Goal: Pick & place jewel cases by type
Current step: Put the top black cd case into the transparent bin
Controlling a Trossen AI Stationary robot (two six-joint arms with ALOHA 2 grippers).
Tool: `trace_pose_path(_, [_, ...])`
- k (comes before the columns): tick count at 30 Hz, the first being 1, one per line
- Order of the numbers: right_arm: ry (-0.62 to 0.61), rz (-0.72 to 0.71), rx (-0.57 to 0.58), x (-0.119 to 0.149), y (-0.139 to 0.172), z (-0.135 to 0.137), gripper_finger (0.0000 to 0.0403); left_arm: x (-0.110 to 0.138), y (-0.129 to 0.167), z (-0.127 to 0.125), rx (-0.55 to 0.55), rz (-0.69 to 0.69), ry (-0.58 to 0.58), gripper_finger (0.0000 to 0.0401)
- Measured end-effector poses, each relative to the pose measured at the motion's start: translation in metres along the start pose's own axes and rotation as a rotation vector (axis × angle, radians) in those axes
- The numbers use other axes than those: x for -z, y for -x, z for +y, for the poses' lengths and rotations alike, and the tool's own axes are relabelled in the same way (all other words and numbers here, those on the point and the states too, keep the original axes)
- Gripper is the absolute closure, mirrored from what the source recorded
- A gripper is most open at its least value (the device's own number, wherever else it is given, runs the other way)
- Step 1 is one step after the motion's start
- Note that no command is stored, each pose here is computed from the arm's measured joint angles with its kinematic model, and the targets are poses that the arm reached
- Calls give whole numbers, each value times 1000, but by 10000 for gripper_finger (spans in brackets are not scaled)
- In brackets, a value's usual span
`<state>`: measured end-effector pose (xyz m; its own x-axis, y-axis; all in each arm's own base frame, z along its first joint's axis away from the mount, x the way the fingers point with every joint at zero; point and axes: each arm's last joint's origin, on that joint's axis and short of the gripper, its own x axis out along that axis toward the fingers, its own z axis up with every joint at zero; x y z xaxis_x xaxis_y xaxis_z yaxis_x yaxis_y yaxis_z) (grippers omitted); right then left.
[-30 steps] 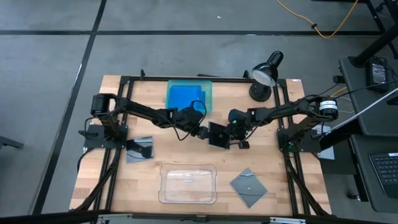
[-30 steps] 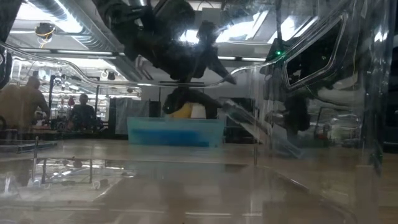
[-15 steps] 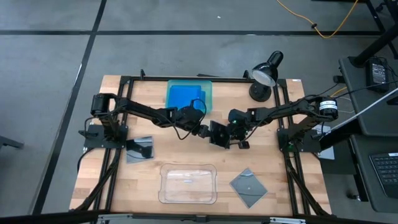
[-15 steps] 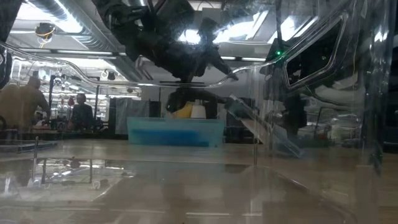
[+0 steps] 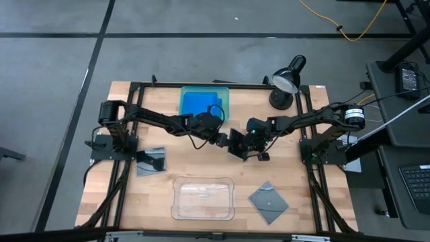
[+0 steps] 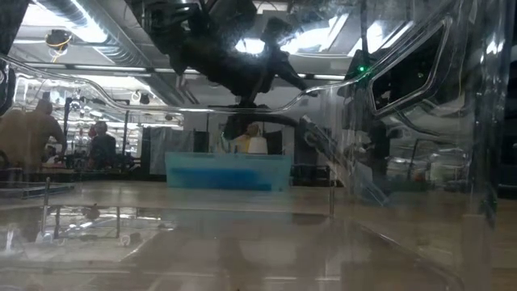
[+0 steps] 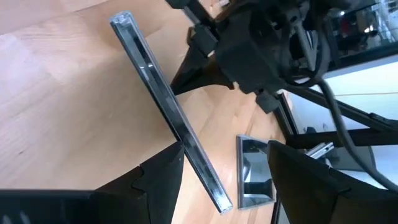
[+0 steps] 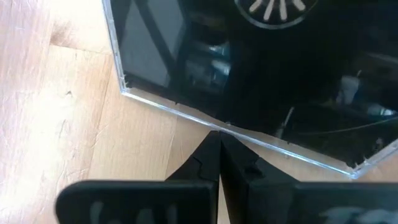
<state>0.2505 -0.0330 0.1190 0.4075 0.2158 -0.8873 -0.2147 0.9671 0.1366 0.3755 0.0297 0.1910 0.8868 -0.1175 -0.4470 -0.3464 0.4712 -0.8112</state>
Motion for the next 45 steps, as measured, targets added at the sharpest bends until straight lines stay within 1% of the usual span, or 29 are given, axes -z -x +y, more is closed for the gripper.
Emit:
trace_pose_path(4, [0, -1, 1, 0, 0, 0, 393, -4, 0, -6, 18, -9, -18, 185])
trace_pose_path(9, [4, -2, 1, 0, 0, 0, 393, -6, 0, -9, 25, -14, -30, 205])
trace_pose_path(13, [4, -2, 1, 0, 0, 0, 393, -5, 0, -7, 9, -5, -35, 217])
trace_pose_path(15, [4, -2, 1, 0, 0, 0, 393, -4, 0, -3, -32, 15, -31, 221])
trace_pose_path(19, [4, -1, 1, 0, 0, 0, 393, 1, 4, 18, -238, 92, 20, 223])
trace_pose_path(21, [4, -2, -1, 0, 0, 0, 393, 3, 7, 26, -316, 108, 27, 223])
trace_pose_path(23, [1, -8, -8, -1, 0, 0, 393, 3, 8, 29, -350, 112, 17, 223])
trace_pose_path(25, [-2, -16, -9, -1, 0, 0, 393, 3, 9, 30, -362, 109, 7, 224])
trace_pose_path(31, [-26, -34, -16, -3, -3, -1, 393, 4, 6, 42, -436, 106, 29, 224])
trace_pose_path(36, [-76, -17, -36, -2, -13, -3, 393, 8, -5, 53, -438, 141, 64, 233])
trace_pose_path(40, [-72, -24, -39, -2, -15, -3, 393, 9, -10, 55, -413, 143, 78, 236])
trace_pose_path(45, [-67, -39, -37, -3, -15, -3, 393, 12, -15, 61, -425, 154, 99, 233])
